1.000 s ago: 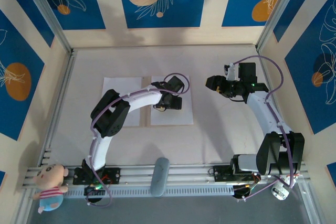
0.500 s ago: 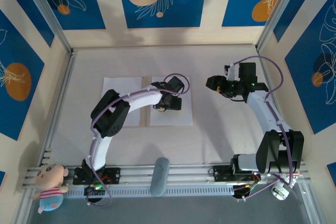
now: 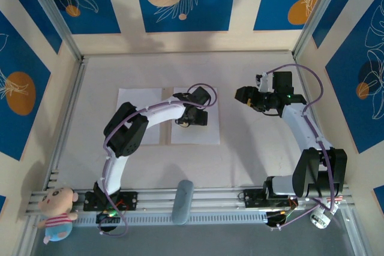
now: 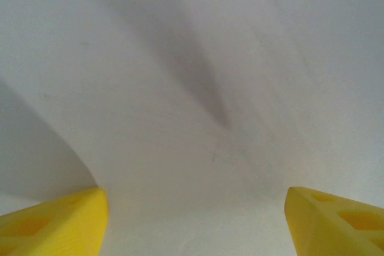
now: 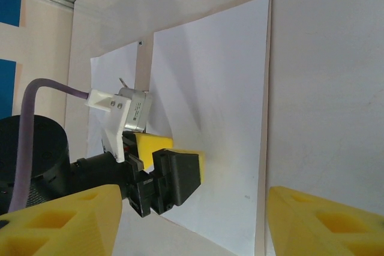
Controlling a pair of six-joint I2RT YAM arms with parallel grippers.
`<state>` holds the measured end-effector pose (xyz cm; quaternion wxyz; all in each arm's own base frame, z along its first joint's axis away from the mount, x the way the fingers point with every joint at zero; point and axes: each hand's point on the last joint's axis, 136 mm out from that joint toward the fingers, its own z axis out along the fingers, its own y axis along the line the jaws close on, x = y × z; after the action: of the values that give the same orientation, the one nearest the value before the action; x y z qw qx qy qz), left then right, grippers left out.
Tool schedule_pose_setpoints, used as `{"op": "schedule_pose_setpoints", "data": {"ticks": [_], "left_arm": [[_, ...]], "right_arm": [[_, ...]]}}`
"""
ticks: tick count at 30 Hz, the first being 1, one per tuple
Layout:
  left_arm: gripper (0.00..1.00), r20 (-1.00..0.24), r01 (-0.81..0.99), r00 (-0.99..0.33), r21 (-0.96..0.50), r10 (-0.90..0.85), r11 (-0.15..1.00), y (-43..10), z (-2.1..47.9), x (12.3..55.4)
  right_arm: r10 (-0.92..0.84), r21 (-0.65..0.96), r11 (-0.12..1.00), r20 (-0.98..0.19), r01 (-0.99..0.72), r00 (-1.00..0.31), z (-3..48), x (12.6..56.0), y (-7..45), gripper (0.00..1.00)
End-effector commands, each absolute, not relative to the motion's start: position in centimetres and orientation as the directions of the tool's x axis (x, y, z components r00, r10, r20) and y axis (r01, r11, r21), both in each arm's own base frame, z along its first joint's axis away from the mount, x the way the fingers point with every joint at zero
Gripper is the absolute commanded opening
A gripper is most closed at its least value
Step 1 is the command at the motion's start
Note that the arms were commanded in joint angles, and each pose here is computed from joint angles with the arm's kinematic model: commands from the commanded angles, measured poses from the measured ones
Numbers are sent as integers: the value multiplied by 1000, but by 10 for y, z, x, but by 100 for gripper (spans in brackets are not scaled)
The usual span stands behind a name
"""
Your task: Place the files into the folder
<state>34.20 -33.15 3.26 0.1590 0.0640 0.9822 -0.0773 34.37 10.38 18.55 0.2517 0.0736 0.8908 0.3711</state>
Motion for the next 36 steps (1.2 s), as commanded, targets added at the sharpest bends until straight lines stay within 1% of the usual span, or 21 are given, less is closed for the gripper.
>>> {"op": "schedule_pose_setpoints", "data": {"ticks": [1, 8, 12, 16, 19, 21, 26, 30, 36], "left_arm": [[78, -340, 175, -934, -162, 112, 971, -340, 63, 340], [78, -390, 189, -915, -175, 109, 966, -334, 98, 347], [78, -421, 165, -903, -161, 83, 973, -312, 116, 356], [79, -450, 106, -893, -169, 19, 980, -277, 131, 373], [80, -455, 58, -890, -191, -36, 980, -252, 133, 385], [80, -440, 22, -894, -234, -86, 972, -237, 129, 393], [82, -419, -40, -893, -295, -167, 955, -211, 123, 407], [82, -407, -60, -894, -309, -189, 949, -203, 118, 409], [82, -394, -70, -897, -318, -199, 945, -199, 113, 408]], "right_arm": [[320, 726, 687, -346, -35, -882, 173, 340, 109, 65], [307, 728, 685, -326, -30, -894, 161, 341, 118, 65], [280, 731, 682, -300, -31, -912, 146, 340, 137, 65], [231, 717, 696, -271, -35, -935, 122, 340, 164, 64], [203, 704, 710, -252, -35, -946, 105, 343, 182, 63], [190, 697, 717, -235, -29, -953, 94, 347, 191, 63], [189, 675, 738, -214, -5, -958, 71, 356, 200, 63], [190, 671, 741, -183, 19, -965, 58, 362, 205, 63], [182, 664, 747, -174, 21, -968, 52, 366, 209, 63]]}}
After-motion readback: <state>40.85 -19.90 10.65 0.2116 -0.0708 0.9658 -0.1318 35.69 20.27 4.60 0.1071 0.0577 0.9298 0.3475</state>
